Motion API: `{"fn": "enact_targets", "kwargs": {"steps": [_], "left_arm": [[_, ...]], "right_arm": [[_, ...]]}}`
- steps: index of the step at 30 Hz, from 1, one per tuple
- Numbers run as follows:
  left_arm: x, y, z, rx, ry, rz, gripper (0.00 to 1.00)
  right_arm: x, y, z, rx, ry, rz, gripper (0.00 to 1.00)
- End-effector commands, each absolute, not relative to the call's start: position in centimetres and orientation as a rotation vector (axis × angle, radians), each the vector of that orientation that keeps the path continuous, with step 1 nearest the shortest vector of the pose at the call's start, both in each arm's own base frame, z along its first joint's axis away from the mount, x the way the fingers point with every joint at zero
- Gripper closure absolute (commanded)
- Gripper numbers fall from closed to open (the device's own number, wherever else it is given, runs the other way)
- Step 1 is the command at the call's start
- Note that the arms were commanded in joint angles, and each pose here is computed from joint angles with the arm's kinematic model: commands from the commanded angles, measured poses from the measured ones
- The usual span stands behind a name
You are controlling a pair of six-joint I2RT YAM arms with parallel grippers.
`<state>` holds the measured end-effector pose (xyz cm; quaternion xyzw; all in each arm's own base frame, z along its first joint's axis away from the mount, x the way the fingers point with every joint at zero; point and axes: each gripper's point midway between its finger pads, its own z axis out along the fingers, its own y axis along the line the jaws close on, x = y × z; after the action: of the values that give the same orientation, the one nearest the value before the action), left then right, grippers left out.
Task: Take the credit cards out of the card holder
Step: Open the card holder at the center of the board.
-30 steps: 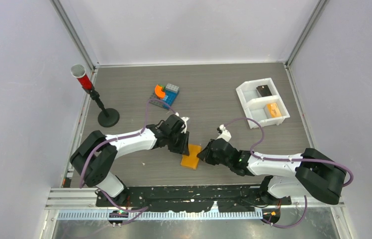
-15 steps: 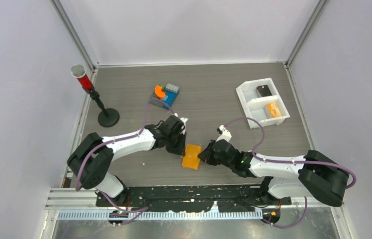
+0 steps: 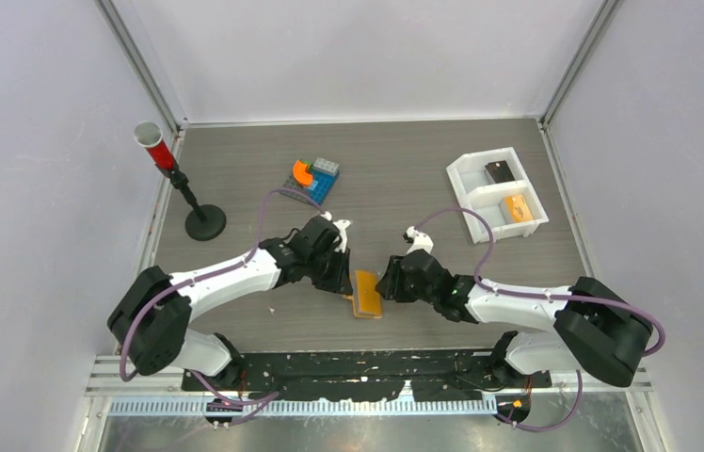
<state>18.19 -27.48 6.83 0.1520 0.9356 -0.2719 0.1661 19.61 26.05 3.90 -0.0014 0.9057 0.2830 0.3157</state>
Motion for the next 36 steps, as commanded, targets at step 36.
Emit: {"fn": "enact_targets", "kwargs": {"steps": [36], "left_arm": [[17.4,-27.1,9.1,0.371,2.585,-0.860,1.00]], "right_arm": [[19.2,22.3,6.2,0.024,2.388,0.643,0.50]]}}
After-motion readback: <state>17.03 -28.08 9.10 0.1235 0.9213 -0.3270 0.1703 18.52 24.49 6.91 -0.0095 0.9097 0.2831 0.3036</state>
